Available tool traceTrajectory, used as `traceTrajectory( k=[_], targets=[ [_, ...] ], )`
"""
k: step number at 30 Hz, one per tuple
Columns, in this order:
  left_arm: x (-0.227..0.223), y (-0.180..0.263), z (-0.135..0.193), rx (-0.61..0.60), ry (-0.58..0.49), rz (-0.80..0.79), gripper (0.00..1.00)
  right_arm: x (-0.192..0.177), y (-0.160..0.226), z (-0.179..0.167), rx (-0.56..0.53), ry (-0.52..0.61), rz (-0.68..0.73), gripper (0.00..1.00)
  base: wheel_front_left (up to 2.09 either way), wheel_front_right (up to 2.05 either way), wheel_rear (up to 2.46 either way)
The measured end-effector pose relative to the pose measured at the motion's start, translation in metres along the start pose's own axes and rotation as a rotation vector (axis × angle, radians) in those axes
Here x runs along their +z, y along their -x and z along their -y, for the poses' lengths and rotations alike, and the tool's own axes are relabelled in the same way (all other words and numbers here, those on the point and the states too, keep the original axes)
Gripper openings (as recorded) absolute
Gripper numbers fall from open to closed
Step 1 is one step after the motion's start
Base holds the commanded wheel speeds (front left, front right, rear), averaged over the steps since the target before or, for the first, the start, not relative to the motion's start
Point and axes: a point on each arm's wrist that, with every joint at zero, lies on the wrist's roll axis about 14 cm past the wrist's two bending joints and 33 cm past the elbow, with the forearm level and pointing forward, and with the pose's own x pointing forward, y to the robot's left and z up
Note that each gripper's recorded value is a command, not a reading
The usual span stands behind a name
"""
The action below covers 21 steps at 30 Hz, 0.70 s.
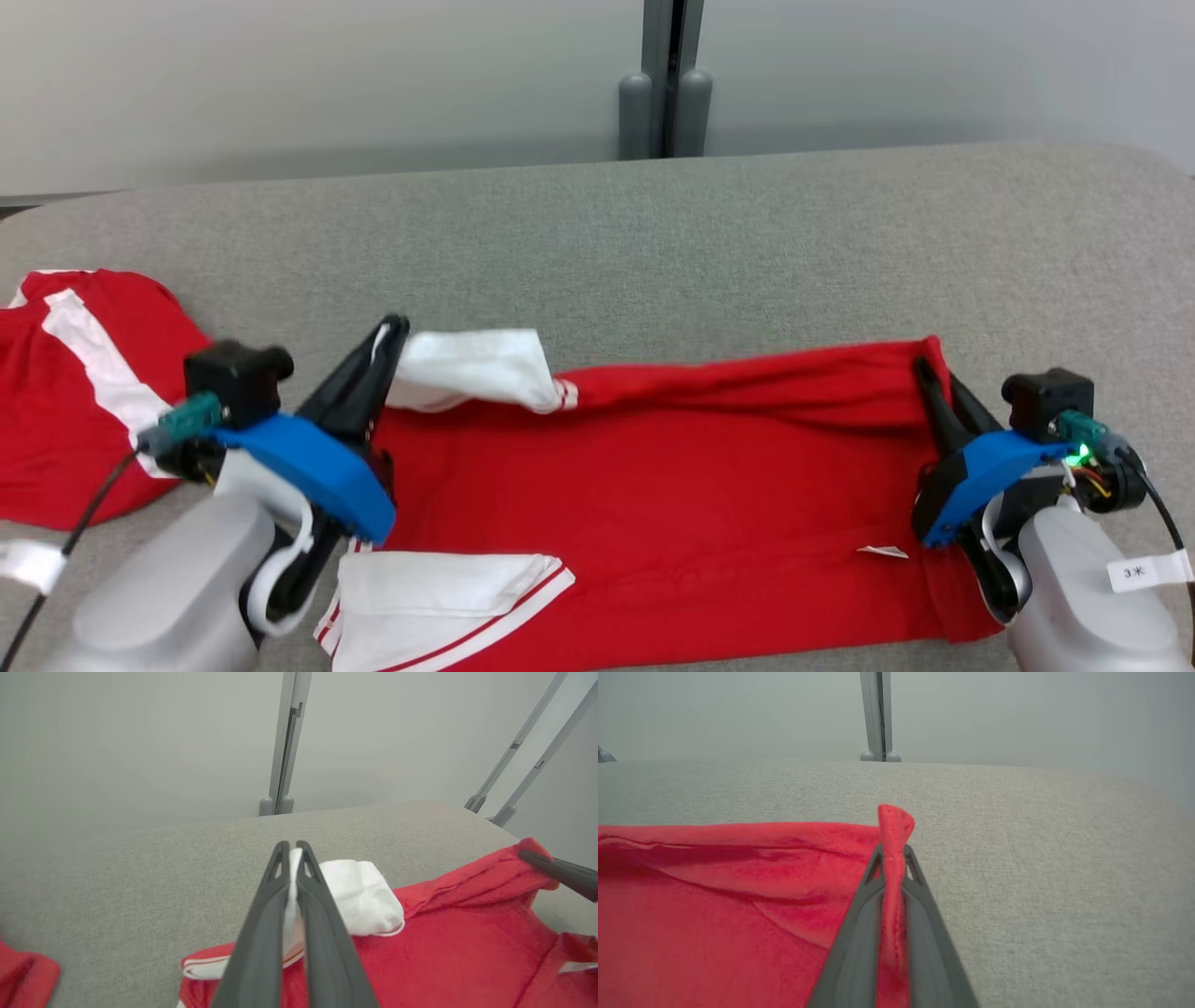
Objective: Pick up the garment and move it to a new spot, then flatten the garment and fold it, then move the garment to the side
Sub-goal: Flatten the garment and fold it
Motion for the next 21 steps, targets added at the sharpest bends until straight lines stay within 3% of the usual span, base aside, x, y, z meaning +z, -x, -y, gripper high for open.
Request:
traceTrajectory(
  k=[12, 13, 14, 15, 16, 21],
  targets=[
    [-0.052, 0.06, 0.013, 0.078, 0.087, -0.076, 0.0, -0.014, 0.027, -0.008, 0.008, -0.003, 0.006, 0.0, 0.0, 0.0, 0.0],
    [-0.056, 0.063, 0.014, 0.084, 0.095, -0.083, 0.0, -0.015, 0.03, -0.008, 0.006, -0.01, 0.008, 0.29, 0.0, 0.0, 0.0],
    [-0.059, 0.065, 0.015, 0.091, 0.097, -0.086, 0.25, -0.015, 0.032, -0.008, 0.005, -0.015, 0.014, 1.0, 0.0, 0.0, 0.0],
    [-0.058, 0.067, 0.015, 0.101, 0.102, -0.079, 0.76, -0.013, 0.035, -0.008, 0.003, -0.019, 0.023, 1.0, 0.0, 0.0, 0.0],
    [-0.056, 0.067, 0.013, 0.114, 0.111, -0.066, 1.0, -0.011, 0.036, -0.008, 0.002, -0.023, 0.034, 1.0, 0.0, 0.0, 0.0],
    [-0.045, 0.075, 0.006, 0.169, 0.084, -0.007, 1.0, 0.005, 0.048, -0.008, -0.002, -0.049, 0.105, 1.0, 0.0, 0.0, 0.0]
  ],
)
